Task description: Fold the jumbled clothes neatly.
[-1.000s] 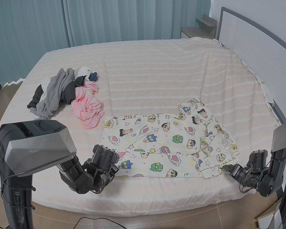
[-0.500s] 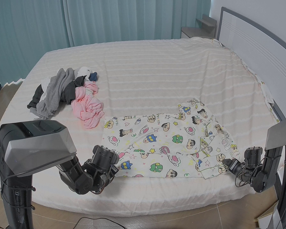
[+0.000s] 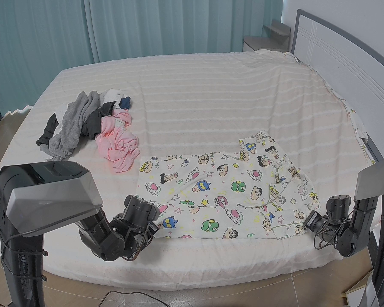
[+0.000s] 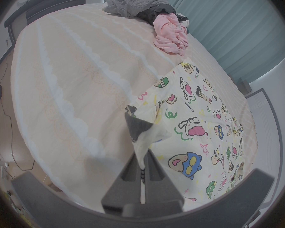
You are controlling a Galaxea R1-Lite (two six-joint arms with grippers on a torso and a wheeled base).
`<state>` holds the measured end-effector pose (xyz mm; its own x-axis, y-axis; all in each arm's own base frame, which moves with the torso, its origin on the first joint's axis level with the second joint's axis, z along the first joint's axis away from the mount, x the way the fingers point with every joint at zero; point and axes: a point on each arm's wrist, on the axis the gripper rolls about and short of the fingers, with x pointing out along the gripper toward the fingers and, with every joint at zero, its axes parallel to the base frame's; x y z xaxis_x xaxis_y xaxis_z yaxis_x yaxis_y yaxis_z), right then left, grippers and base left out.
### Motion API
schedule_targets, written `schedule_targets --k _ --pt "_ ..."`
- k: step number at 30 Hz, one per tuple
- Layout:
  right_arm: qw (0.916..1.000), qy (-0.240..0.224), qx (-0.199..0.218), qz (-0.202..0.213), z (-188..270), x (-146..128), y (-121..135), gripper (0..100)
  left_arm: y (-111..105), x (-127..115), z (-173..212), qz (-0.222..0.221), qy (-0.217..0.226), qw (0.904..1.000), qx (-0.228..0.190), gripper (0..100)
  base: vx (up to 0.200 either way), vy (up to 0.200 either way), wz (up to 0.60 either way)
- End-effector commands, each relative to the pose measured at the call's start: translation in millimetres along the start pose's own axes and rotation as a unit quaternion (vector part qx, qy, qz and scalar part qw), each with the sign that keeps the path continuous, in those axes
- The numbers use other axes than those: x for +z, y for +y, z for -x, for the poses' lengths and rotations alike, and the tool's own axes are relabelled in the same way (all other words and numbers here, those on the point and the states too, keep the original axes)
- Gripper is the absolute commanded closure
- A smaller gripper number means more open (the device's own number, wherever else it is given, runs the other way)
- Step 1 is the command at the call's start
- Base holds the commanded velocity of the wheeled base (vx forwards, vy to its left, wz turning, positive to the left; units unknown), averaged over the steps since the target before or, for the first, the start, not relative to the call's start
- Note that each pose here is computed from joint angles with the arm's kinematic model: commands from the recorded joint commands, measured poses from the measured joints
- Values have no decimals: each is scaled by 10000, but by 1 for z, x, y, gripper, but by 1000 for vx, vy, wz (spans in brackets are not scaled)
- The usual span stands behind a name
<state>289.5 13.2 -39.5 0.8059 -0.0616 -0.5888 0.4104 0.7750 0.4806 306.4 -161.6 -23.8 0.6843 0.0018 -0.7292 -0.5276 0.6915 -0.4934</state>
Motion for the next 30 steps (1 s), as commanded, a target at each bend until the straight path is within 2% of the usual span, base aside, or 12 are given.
schedule_targets --k 1,7,14,22,24,30 --pt "10000 -32 22 -3 2 2 1 100 4 -3 2 -43 36 10000 67 100 0 0 0" --pt "10000 -43 32 11 8 3 2 100 15 -7 7 -79 99 9997 224 100 0 0 0" --pt "10000 48 22 39 14 1 0 100 28 -9 14 85 40 9999 128 100 0 0 0" --pt "9999 94 27 55 20 1 -2 100 31 -7 21 134 22 9999 81 100 0 0 0" --pt "9997 214 15 72 24 -2 -4 100 28 -7 25 275 19 9996 20 100 0 0 0" --pt "9997 215 60 89 25 1 -6 100 29 -7 26 247 16 9997 19 100 0 0 0"
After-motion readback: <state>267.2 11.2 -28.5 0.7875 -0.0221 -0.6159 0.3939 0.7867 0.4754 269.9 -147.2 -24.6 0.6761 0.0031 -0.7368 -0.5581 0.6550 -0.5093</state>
